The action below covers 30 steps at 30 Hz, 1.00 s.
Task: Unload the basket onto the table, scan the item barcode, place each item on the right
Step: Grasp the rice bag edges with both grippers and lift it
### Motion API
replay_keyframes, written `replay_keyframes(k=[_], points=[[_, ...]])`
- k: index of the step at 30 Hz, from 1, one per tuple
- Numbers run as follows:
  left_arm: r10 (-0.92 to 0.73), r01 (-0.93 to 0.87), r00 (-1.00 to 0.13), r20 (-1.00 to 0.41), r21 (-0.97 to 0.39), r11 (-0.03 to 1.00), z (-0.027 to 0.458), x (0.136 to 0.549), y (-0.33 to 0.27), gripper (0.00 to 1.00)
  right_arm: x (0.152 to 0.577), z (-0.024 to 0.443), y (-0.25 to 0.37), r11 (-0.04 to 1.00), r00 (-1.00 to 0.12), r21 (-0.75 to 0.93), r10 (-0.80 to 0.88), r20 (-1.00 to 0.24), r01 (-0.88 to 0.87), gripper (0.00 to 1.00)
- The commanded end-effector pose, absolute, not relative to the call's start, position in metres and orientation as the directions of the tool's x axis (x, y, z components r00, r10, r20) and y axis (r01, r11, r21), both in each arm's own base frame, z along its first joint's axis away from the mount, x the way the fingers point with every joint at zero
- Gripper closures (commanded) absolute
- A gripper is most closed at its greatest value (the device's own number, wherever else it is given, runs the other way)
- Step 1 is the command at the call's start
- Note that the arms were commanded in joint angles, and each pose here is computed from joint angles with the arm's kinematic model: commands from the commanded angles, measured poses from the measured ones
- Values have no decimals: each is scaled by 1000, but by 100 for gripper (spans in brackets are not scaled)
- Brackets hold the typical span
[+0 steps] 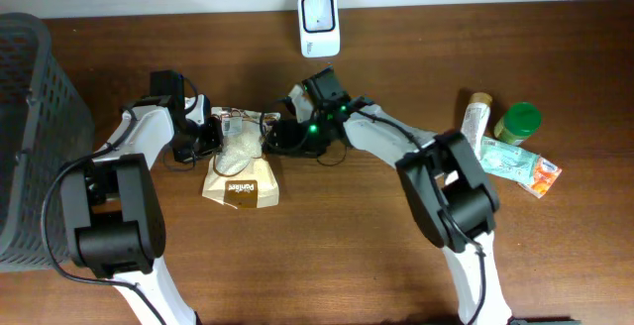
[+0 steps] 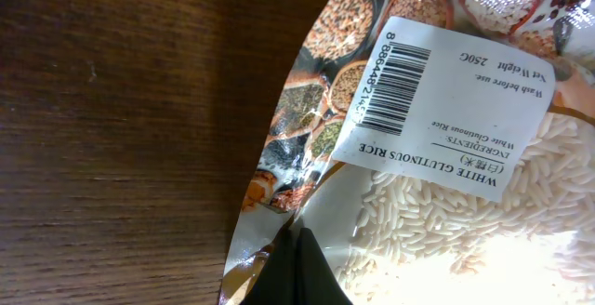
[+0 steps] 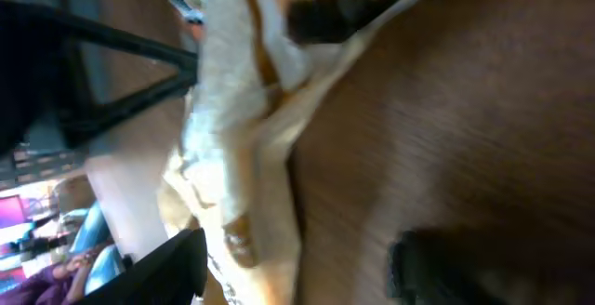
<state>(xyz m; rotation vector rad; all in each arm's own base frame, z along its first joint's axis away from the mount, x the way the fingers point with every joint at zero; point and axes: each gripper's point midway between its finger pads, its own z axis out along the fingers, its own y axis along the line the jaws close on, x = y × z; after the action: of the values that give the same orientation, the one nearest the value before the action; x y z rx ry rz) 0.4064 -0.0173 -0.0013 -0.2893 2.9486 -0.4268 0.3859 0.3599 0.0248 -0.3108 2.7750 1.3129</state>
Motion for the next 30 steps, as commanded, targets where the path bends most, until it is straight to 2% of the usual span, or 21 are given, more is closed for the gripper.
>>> replay_keyframes(k=[1, 8, 10, 16, 22, 25, 26, 30], points=[[-220, -196, -974, -58, -280, 940, -17, 390, -17, 100, 375, 8, 371, 627, -982, 759, -164, -93, -176, 37], [-220, -197, -974, -55, -280, 940, -17, 389, -17, 100, 368, -12, 394, 642, -992, 758, -118, -53, -117, 39], [-220, -197, -974, -55, -280, 940, -17, 389, -17, 100, 366, -21, 403, 632, -994, 769, -106, -39, -98, 43], [-220, -197, -974, -55, -280, 940, -17, 389, -18, 100, 363, -16, 432, 570, -989, 809, -116, -96, -145, 52], [-213, -192, -976, -50, -279, 941, -17, 388, -20, 100, 375, -13, 434, 567, -990, 811, -71, -122, -141, 67], [-211, -191, -976, -45, -279, 941, -17, 387, -21, 100, 378, -7, 438, 541, -986, 824, -75, -150, -167, 85], [-211, -191, -977, -43, -278, 941, -17, 386, -21, 100, 379, -5, 439, 535, -985, 828, -76, -154, -171, 95], [-211, -193, -977, -34, -277, 941, -17, 384, -21, 100, 383, 2, 431, 488, -979, 849, -112, -169, -202, 96]])
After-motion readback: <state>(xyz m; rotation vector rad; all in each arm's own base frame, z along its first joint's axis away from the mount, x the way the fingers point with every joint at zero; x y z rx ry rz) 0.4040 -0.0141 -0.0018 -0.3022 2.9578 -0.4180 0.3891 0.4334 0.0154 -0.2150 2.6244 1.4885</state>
